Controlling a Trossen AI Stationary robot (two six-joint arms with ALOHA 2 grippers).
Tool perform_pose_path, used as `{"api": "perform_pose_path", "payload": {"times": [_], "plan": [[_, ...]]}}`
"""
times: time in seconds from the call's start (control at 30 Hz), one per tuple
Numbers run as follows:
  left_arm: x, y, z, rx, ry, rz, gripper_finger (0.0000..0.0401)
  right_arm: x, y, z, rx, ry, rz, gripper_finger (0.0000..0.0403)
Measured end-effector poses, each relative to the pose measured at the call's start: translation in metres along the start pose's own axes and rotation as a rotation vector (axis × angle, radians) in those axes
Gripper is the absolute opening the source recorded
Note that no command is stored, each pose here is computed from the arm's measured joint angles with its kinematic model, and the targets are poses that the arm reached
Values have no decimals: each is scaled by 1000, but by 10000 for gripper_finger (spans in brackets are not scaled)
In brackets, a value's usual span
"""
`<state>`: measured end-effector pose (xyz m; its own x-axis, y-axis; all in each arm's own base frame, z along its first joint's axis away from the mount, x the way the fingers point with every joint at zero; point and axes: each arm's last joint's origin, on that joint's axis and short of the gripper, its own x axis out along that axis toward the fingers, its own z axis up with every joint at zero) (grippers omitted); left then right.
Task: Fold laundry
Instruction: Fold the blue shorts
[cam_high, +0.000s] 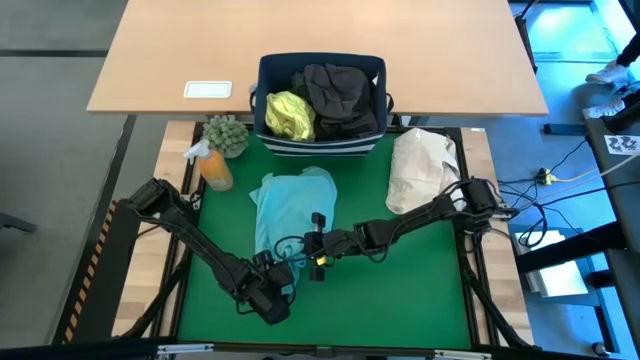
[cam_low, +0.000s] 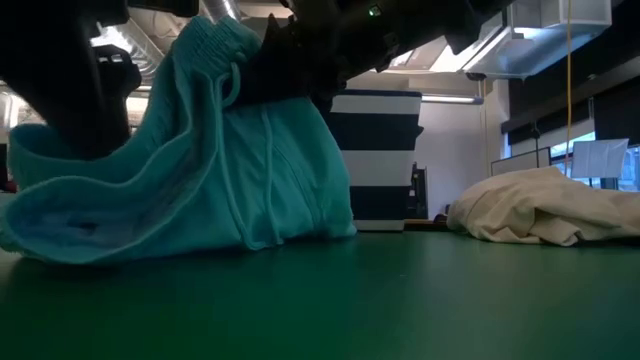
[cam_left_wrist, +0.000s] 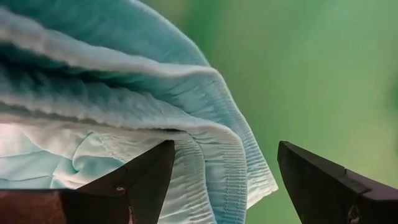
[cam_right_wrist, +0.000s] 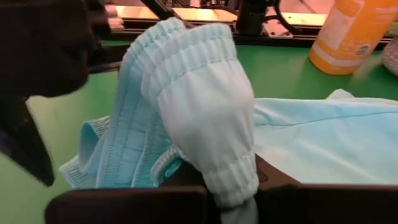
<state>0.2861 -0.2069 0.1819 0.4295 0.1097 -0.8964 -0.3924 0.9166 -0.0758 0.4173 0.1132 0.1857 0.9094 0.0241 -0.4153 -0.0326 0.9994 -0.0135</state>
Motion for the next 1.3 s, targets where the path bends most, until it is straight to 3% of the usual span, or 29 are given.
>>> {"api": "perform_pose_path", "payload": {"times": [0.3,0.6,0.83,1.03,1.3], "plan": [[-31,5,-8,140,15,-10,282,0,0,-5,-37,51,2,9],[-72,23,-37,361,75,116,282,0,0,-6,-48,58,3,11],[-56,14,-62,611,29,66,282,0,-1,-5,-52,58,4,17],[-39,15,-72,720,-47,153,282,0,-3,-5,-49,59,11,15],[-11,8,-81,909,-28,223,282,1,-4,-5,-47,59,10,16]]}}
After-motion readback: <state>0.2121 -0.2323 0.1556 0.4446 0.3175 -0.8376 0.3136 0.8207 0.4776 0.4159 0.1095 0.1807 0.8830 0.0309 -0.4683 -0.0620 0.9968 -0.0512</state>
